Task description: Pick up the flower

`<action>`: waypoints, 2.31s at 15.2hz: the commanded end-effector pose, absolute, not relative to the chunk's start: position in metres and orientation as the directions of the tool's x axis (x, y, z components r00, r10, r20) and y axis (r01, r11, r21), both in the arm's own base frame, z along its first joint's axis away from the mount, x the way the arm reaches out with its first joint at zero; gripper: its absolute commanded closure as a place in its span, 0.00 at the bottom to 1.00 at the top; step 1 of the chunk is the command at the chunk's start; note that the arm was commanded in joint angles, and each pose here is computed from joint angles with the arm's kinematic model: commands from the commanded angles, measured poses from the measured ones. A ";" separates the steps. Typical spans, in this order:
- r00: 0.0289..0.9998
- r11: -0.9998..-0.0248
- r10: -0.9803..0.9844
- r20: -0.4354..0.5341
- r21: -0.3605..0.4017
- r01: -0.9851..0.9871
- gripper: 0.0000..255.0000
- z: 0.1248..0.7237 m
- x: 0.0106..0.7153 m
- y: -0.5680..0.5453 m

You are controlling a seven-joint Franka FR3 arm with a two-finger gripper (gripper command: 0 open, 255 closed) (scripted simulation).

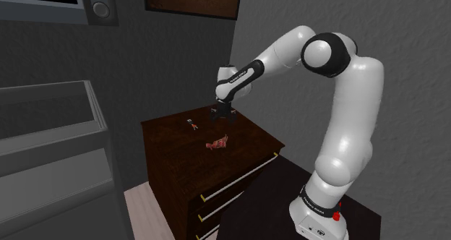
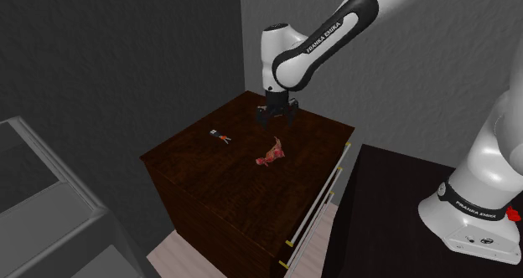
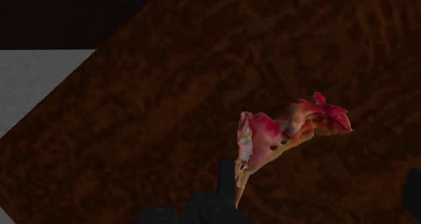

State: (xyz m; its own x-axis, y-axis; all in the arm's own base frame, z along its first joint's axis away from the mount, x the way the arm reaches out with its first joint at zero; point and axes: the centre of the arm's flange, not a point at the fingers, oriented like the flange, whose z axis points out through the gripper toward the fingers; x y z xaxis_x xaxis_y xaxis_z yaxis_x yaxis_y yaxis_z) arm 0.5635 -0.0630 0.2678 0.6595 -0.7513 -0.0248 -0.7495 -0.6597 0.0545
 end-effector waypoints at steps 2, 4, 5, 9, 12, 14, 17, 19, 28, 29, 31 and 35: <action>0.602 -0.602 -0.798 -0.033 0.081 -0.794 0.00 0.232 0.577 -0.078; 0.562 -0.563 -0.826 -0.038 0.098 -0.821 0.00 0.209 0.584 -0.089; 0.542 -0.543 -0.840 -0.040 0.107 -0.833 0.00 0.197 0.588 -0.095; 0.490 -0.491 -0.871 -0.043 0.129 -0.862 0.00 0.162 0.596 -0.109; 0.490 -0.491 -0.871 -0.043 0.129 -0.862 0.00 0.146 0.596 -0.109; 0.490 -0.491 -0.871 -0.043 0.129 -0.862 0.00 0.135 0.596 -0.109; 0.490 -0.491 -0.871 -0.043 0.129 -0.862 0.00 0.127 0.596 -0.109; 0.490 -0.491 -0.871 -0.044 0.129 -0.862 1.00 0.127 0.596 -0.110; 0.490 -0.491 -0.871 -0.043 0.129 -0.862 1.00 0.132 0.596 -0.109; 0.490 -0.491 -0.871 -0.043 0.129 -0.862 1.00 0.138 0.596 -0.109; 0.490 -0.491 -0.871 -0.043 0.129 -0.862 1.00 0.148 0.596 -0.109; 0.490 -0.491 -0.871 -0.043 0.129 -0.862 1.00 0.169 0.596 -0.109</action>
